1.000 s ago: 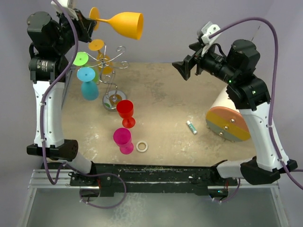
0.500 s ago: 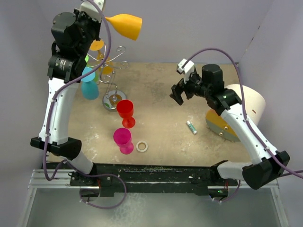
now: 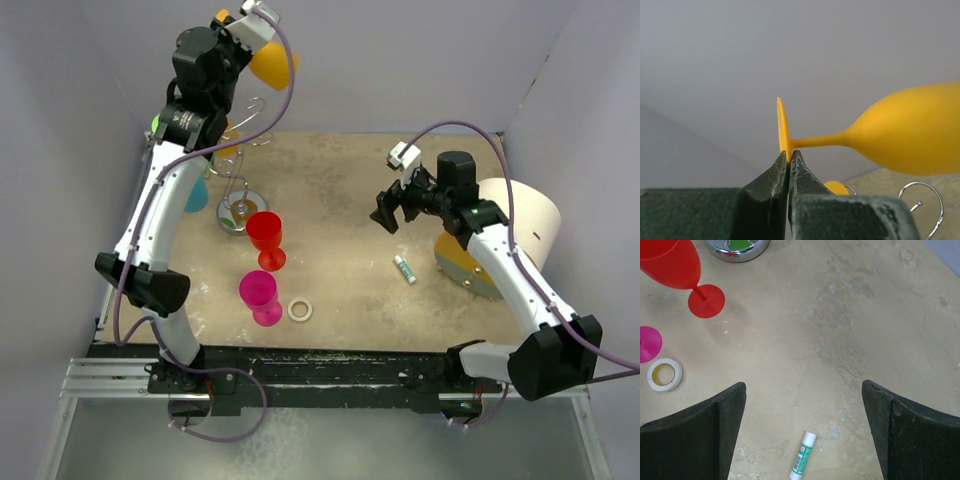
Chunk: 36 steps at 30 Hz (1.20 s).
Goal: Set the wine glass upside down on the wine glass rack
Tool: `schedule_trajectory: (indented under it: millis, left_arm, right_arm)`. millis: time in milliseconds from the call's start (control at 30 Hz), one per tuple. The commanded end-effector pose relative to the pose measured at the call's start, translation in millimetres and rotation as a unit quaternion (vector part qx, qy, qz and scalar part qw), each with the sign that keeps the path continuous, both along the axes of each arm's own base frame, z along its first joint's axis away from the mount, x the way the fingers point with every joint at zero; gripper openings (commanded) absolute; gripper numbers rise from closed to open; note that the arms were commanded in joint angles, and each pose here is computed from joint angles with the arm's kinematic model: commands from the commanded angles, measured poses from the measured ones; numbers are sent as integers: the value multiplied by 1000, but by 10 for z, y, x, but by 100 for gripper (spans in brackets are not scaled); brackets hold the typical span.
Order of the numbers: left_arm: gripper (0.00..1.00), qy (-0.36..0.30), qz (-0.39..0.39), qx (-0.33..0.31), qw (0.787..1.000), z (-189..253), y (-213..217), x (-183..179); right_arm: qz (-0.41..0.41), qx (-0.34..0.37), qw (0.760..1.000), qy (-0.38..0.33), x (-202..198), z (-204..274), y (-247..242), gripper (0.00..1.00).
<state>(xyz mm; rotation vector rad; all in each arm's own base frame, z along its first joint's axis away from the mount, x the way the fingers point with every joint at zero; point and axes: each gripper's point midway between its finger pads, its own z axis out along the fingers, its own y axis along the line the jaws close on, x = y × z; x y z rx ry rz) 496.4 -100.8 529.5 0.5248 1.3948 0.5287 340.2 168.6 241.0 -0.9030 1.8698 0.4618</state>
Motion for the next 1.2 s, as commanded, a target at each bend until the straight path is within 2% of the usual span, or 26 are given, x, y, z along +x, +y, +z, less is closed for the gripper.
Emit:
schedule_trajectory:
  millis: [0,300,500,1167]
  left_arm:
    - [0,-36,40,27,998,133,88,110]
    - [0,-4,57,88,995,-257,31,435]
    - [0,24,55,131,990,-515,3,517]
    - [0,96,51,187,976,-967,106,324]
  right_arm:
    - [28,29,999,-7,-23,56,48,100]
    - [33,36,999,11,-25,-25,52,99]
    - [29,35,999,13,6,-65,42,99]
    - [22,30,999,15,57,-124,22,99]
